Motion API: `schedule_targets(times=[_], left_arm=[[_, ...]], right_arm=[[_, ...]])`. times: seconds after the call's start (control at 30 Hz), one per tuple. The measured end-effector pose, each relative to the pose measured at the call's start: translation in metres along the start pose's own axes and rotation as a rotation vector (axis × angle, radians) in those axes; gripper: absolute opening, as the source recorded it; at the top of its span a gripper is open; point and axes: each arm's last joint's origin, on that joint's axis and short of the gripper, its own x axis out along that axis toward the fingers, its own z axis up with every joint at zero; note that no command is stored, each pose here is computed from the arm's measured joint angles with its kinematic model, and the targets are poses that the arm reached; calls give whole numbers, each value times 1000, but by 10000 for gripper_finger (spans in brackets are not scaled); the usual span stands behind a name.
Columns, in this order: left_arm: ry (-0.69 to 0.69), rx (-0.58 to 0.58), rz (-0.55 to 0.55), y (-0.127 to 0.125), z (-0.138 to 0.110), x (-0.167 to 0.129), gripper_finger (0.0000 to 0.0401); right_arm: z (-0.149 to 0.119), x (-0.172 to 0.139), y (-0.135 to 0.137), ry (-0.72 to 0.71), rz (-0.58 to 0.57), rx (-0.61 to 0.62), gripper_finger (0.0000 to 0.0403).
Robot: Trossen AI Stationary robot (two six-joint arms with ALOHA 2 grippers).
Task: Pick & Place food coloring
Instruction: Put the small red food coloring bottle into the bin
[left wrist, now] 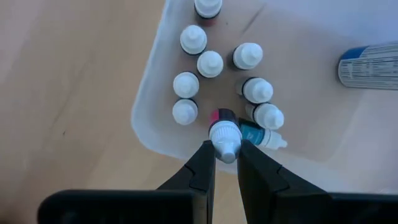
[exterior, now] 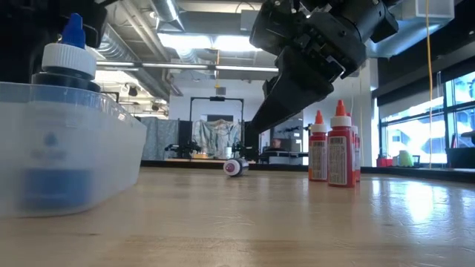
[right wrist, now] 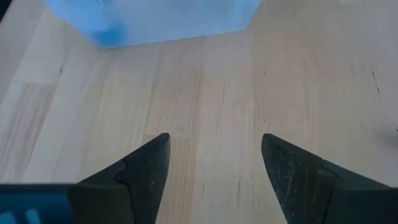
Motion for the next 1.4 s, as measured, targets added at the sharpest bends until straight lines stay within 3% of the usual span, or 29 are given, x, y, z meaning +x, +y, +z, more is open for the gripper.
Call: schedule_targets(times=[0.37,0.7,1.1,1.4], left_arm=[[-54,-14,-50,-7,7,4,44],[-21,11,0,-7,14,20,45],[-29,5,4,-6,16,20,82],[-29,5,4,-6,16,20,82]], right_arm=[[0,0,0,1,0,-1,255],[0,0,0,2,0,-3,255],[-1,0,0,9,-1,-5,255],[-1,0,0,9,-1,-5,255]])
